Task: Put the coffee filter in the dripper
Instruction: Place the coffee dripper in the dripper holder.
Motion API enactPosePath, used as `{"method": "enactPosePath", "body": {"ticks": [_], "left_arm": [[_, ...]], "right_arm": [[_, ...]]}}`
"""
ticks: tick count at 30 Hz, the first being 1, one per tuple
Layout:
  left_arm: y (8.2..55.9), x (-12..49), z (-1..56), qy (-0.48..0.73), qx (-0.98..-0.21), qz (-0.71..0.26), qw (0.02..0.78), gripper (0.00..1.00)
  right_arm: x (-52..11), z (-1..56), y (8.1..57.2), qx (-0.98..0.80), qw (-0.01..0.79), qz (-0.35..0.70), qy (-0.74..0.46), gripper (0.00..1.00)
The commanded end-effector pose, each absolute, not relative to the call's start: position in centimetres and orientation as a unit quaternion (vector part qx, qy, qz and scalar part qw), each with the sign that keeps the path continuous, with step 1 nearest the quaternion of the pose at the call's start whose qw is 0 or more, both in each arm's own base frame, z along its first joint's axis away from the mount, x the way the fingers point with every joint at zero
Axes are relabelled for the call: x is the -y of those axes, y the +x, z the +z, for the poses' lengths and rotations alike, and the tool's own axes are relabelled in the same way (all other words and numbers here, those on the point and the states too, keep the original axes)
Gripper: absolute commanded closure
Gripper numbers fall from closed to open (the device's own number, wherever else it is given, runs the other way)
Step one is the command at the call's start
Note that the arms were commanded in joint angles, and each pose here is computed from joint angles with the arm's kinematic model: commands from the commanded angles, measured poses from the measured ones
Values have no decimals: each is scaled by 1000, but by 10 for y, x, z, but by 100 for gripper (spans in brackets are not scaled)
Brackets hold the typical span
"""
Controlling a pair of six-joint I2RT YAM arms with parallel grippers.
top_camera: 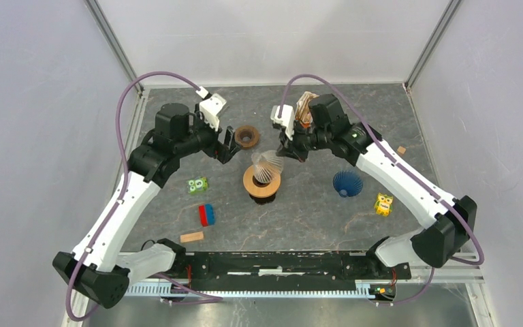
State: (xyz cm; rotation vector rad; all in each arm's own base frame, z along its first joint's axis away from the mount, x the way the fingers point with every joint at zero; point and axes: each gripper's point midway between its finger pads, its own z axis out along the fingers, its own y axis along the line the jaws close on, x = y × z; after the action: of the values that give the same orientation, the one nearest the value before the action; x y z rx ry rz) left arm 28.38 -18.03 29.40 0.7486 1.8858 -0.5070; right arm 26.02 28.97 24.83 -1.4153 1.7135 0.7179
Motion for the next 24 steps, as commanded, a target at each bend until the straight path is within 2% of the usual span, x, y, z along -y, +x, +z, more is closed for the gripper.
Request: {"method": "enactPosePath", "body": {"ticks": [1, 4, 13, 24], "left_arm": [[267, 196, 316, 282, -790, -251, 483, 11], [269, 205, 315, 273, -793, -268, 474, 12], [297, 218, 295, 275, -792, -229, 495, 13], [320, 225, 270, 293, -785, -169, 518, 28]], "right_arm": [[-306, 283, 291, -698, 437, 291, -487, 100], [-309, 288, 307, -712, 453, 281, -457, 100], [-309, 290, 337, -739, 478, 253, -401, 100], [-310, 293, 339, -743, 479, 256, -390, 100]]}}
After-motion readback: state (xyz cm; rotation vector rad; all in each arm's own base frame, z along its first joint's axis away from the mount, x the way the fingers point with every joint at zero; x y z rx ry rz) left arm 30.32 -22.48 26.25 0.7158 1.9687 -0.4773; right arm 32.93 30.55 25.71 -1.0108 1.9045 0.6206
